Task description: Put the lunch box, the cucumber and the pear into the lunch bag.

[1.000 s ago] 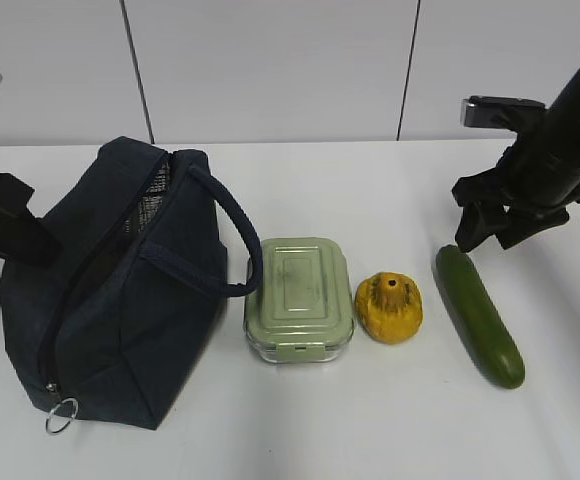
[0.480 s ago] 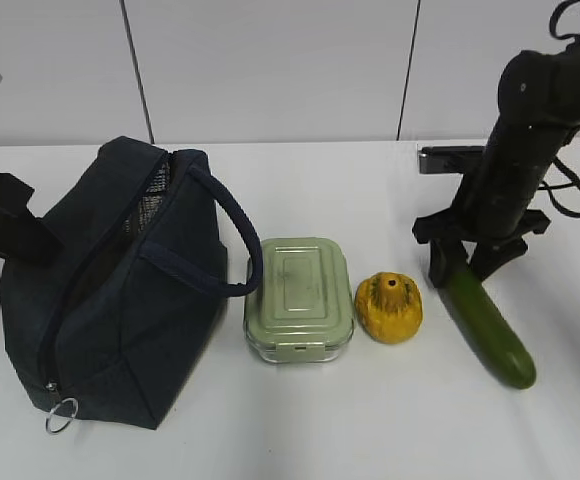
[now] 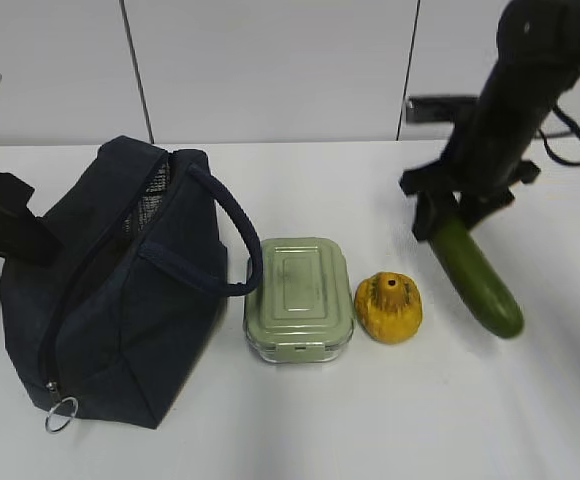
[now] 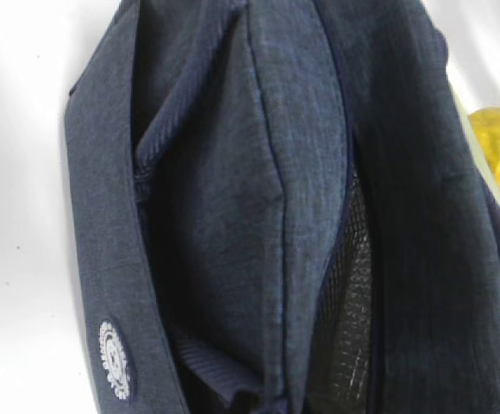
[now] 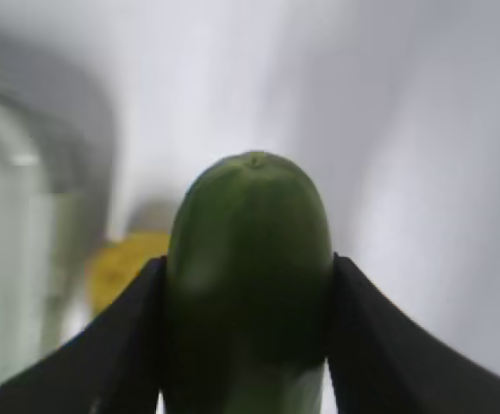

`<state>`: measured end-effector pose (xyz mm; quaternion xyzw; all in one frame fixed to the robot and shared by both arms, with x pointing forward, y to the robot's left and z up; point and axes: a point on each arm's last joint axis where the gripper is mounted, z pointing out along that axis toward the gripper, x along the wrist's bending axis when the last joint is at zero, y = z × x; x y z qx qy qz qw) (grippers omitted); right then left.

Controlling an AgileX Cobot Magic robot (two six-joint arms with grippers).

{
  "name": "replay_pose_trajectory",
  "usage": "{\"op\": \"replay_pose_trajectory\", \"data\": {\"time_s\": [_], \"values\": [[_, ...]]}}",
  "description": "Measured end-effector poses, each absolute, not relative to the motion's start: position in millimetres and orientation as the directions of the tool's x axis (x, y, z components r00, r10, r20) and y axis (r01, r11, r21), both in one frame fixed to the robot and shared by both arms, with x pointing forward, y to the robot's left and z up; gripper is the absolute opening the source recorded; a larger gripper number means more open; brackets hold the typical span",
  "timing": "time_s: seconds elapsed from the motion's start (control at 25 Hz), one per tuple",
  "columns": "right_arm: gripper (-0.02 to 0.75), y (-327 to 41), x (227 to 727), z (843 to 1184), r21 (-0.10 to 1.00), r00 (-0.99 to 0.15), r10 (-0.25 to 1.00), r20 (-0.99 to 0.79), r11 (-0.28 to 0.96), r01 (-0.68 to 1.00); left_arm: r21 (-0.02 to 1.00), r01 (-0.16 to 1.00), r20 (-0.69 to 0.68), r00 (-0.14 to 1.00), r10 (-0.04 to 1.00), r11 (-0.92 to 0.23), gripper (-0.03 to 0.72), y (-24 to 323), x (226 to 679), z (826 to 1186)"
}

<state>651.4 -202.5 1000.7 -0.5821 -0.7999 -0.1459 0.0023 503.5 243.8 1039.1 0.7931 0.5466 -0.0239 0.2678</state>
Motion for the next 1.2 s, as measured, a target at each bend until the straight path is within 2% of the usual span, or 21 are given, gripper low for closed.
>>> {"op": "replay_pose_trajectory", "data": {"time_s": [0.08,0.2,0.28,0.4,0.6,0.96,1.04,1.16,1.2], "values": [[0.377,-174,648,1052,0.392,-0.422,0.873,0.244,0.309,0.866,0.401,0.879,-0.329,0.401,0.855,-0.258,0.008,244,504,1039],[0.377,-122,634,1110,0.616,-0.625,0.707,0.331,0.340,0.710,0.403,0.878,-0.328,0.401,0.856,-0.257,0.008,244,504,1039],[0.377,-86,624,1136,0.746,-0.741,0.581,0.336,0.315,0.586,0.405,0.878,-0.327,0.400,0.856,-0.256,0.008,244,504,1039],[0.377,-44,611,1153,0.864,-0.829,0.477,0.291,0.241,0.442,0.406,0.878,-0.326,0.400,0.856,-0.255,0.008,244,504,1039],[0.377,3,609,1137,0.923,-0.878,0.389,0.281,0.141,0.358,0.407,0.877,-0.326,0.400,0.857,-0.255,0.008,244,504,1039],[0.388,25,628,1061,0.880,-0.894,0.378,0.240,0.305,0.365,0.407,0.877,-0.326,0.400,0.857,-0.255,0.008,244,504,1039],[0.435,25,627,1058,0.874,-0.899,0.368,0.239,0.322,0.364,0.407,0.877,-0.326,0.400,0.857,-0.255,0.008,244,504,1039],[0.596,22,627,1056,0.865,-0.907,0.354,0.228,0.354,0.355,0.407,0.877,-0.326,0.400,0.857,-0.255,0.008,244,504,1039],[0.619,18,628,1058,0.862,-0.909,0.358,0.215,0.368,0.349,0.407,0.877,-0.326,0.400,0.857,-0.255,0.008,244,504,1039]]}}
